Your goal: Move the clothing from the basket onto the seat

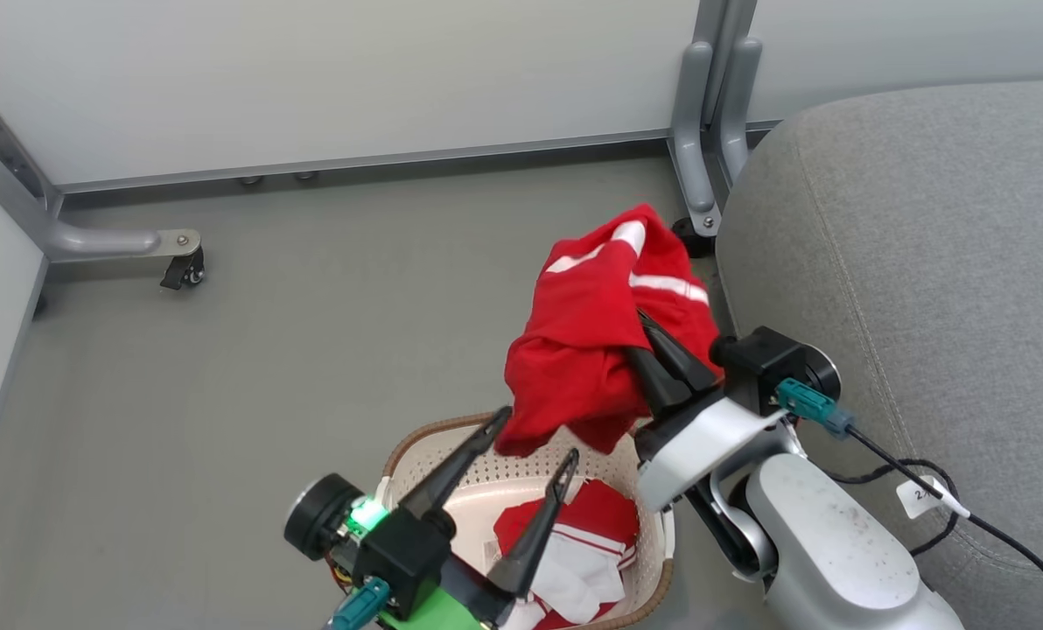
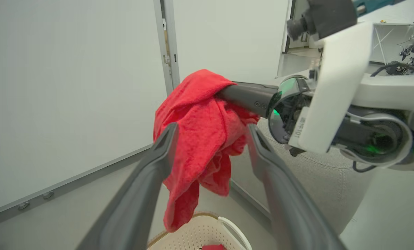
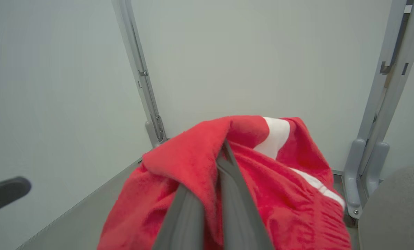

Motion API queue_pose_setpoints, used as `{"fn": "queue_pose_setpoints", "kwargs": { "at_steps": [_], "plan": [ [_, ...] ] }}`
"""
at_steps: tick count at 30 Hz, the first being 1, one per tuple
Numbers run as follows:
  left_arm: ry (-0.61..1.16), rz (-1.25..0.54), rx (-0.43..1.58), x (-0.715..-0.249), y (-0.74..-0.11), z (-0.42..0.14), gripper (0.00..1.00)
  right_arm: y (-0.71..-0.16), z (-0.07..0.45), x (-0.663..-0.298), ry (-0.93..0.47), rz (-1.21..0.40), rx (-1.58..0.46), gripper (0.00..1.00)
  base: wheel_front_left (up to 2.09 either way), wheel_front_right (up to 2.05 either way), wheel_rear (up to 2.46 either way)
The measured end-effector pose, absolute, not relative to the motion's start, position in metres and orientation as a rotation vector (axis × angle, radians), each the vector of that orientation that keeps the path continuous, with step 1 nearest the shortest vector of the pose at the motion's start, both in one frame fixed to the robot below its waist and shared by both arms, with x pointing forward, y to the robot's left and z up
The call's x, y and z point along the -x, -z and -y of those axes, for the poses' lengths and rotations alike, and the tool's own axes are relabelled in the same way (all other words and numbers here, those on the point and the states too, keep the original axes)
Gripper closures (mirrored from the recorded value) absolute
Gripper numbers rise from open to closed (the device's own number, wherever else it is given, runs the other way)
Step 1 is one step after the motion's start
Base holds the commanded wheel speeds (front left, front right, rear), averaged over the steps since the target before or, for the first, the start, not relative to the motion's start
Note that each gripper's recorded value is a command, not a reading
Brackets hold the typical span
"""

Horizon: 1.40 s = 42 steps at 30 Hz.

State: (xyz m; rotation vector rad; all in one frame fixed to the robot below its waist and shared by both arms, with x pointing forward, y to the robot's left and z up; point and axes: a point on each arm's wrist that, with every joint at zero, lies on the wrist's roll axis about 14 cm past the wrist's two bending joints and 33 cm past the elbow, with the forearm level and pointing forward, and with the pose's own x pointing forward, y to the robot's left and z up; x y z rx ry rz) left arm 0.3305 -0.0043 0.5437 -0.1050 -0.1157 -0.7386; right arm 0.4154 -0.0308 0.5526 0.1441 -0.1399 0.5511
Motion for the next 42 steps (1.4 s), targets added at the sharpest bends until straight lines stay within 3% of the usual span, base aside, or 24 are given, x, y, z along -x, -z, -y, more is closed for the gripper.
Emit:
{"fn": "queue_pose_setpoints", "kwargs": {
  "at_steps": [19,42],
  "plan": [
    [0.944,0.004,0.079,-0.322,-0.512,0.051,0.00,-0.532,0.107,-0.413,-0.327,0.095,-0.131,1.00,0.00,0.00,0.00],
    [1.328,-0.034,0.122,-0.318,-0.497,0.147,0.00,-0.515,0.305,-0.370,0.274,0.062,-0.095,1.00,0.00,0.00,0.00]
  ]
}}
